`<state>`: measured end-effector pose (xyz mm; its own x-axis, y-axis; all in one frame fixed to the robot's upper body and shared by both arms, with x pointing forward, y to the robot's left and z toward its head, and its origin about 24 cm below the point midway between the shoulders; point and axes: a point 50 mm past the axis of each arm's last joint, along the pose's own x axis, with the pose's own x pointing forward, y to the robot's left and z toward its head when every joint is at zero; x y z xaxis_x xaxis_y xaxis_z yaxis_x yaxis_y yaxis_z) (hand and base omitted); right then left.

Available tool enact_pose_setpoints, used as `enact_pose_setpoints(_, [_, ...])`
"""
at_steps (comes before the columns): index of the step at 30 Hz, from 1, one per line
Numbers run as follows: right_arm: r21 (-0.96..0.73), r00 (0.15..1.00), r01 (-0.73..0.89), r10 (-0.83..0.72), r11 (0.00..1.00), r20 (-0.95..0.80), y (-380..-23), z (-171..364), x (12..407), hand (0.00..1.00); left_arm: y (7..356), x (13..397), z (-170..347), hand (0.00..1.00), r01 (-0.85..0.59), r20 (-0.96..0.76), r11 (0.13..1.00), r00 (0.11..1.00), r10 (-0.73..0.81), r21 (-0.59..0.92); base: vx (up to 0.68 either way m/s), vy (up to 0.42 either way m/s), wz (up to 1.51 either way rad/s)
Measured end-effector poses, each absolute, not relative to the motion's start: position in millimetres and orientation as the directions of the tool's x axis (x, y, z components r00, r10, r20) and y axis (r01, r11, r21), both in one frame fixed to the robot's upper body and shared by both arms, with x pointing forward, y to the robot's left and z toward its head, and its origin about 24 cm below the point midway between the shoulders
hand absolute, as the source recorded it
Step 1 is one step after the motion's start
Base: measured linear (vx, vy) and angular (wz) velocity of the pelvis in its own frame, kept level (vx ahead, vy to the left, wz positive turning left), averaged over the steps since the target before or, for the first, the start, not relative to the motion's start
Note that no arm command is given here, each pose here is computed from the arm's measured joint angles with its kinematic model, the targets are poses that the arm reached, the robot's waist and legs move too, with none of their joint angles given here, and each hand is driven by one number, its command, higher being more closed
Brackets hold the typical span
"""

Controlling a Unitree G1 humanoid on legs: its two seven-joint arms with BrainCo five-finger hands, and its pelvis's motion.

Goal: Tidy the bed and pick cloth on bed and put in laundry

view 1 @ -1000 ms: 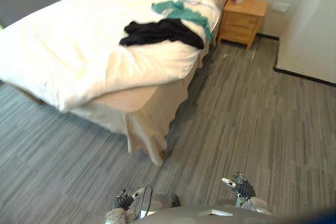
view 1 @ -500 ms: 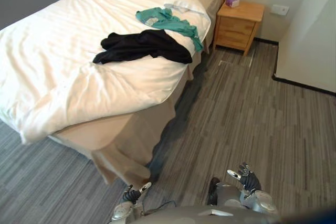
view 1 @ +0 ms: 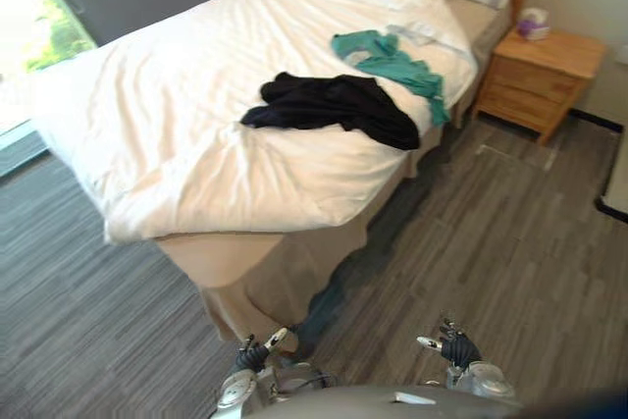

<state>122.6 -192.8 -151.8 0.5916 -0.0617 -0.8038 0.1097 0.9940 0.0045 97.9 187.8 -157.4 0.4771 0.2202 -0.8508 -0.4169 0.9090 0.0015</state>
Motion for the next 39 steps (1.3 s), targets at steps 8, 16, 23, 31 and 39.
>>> enact_pose_setpoints(8, [-0.014,0.615,-0.018,0.000,1.000,-0.789,-178,-148,142,0.00,194,103,-156,0.00,-0.398,-0.859,0.917,0.472,0.199,-0.007,0.14,0.011,0.57])
enact_pose_setpoints(16, [0.010,0.582,0.030,-0.009,0.999,-0.813,-177,-152,133,0.00,201,107,-157,0.00,-0.329,-0.881,0.943,0.434,0.188,0.038,0.10,-0.050,1.04])
enact_pose_setpoints(23, [0.021,0.553,0.093,-0.034,0.995,-0.832,-191,-155,119,0.00,200,106,-158,0.00,-0.340,-0.894,0.940,0.409,0.184,0.038,0.00,-0.216,1.13])
enact_pose_setpoints(31, [0.078,0.596,-0.020,0.075,0.997,-0.800,-176,-150,137,0.00,203,102,-158,0.00,-0.378,-0.878,0.925,0.432,0.207,0.033,0.10,-0.093,0.27])
enact_pose_setpoints(39, [0.111,0.542,0.059,0.061,0.992,-0.838,-177,-156,122,0.00,203,102,-157,0.00,-0.472,-0.864,0.882,0.441,0.243,0.007,-0.01,0.041,0.04])
